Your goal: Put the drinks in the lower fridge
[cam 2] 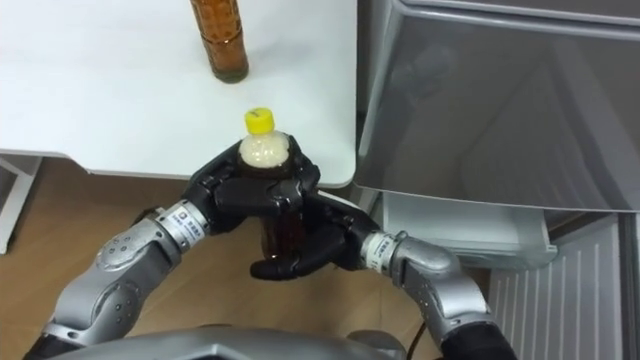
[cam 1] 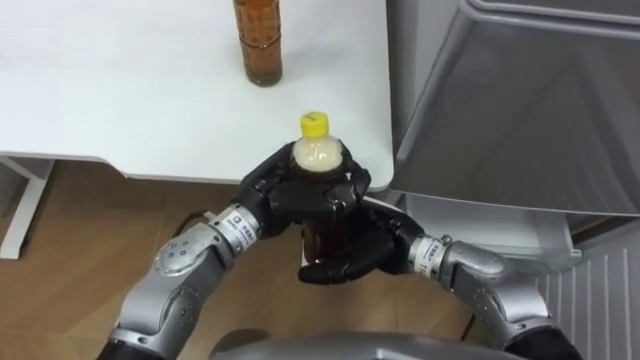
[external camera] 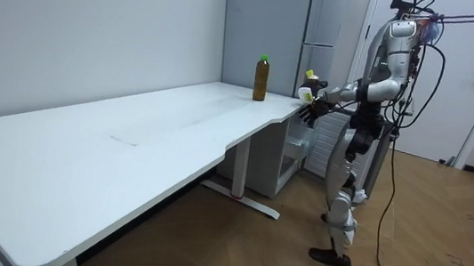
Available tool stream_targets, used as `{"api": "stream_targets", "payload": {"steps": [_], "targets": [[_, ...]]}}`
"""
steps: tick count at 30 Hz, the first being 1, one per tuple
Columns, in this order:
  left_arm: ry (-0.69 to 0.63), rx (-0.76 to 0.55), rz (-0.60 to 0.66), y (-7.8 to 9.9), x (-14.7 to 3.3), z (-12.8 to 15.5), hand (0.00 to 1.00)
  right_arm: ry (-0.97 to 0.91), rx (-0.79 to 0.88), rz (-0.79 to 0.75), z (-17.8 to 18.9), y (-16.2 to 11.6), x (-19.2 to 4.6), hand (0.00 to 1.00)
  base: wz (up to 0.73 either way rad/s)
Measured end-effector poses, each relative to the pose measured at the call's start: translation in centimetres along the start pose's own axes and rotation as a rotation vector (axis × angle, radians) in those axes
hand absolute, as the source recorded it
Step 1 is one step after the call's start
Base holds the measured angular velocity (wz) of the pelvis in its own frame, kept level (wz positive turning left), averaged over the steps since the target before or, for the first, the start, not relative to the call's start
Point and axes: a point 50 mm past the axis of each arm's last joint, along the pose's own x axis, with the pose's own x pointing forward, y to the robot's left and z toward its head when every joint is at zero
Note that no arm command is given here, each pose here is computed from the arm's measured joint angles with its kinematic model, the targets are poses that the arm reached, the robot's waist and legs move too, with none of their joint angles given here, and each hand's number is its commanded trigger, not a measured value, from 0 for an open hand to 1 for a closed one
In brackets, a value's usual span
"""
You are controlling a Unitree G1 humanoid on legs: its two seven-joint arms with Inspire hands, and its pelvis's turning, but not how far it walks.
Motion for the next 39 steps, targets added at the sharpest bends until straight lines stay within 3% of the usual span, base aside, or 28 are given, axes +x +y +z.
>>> {"api": "stream_targets", "payload": {"steps": [4,6,7,8,26,27,28,29,30,31,39], "targets": [[0.010,0.004,-0.016,-0.1,-0.1,-0.1,1.00,-0.001,0.029,0.007,-0.4,0.2,-0.2,0.00,-0.01],[0.012,0.002,-0.018,-0.1,-0.1,-0.2,1.00,0.000,0.035,0.008,-0.5,0.2,-0.2,0.84,-0.05],[0.011,0.004,-0.021,-0.1,-0.1,-0.2,1.00,-0.005,0.045,0.007,-0.5,0.2,-0.2,0.84,0.00],[0.011,0.004,-0.022,-0.1,-0.1,-0.2,1.00,-0.005,0.049,0.007,-0.5,0.2,-0.2,1.00,0.00],[0.024,-0.049,-0.064,-0.5,0.0,-0.4,1.00,0.005,0.070,0.028,-1.2,0.6,-0.5,1.00,0.00],[0.024,-0.049,-0.064,-0.5,0.0,-0.4,0.91,0.007,0.069,0.030,-1.2,0.7,-0.5,1.00,0.00],[0.025,-0.049,-0.064,-0.5,0.0,-0.4,0.68,0.008,0.069,0.031,-1.2,0.7,-0.4,1.00,0.00],[0.025,-0.048,-0.065,-0.5,0.0,-0.4,0.61,0.008,0.069,0.031,-1.3,0.7,-0.4,1.00,0.00],[0.025,-0.049,-0.065,-0.5,0.0,-0.4,0.61,0.008,0.069,0.031,-1.3,0.7,-0.4,1.00,0.00],[0.024,-0.050,-0.065,-0.5,0.0,-0.4,0.00,0.007,0.068,0.029,-1.2,0.7,-0.4,1.00,0.00],[0.024,-0.043,-0.082,-0.9,0.3,-0.5,0.00,0.002,0.072,0.018,-1.2,0.7,-0.4,1.00,0.00]]}}
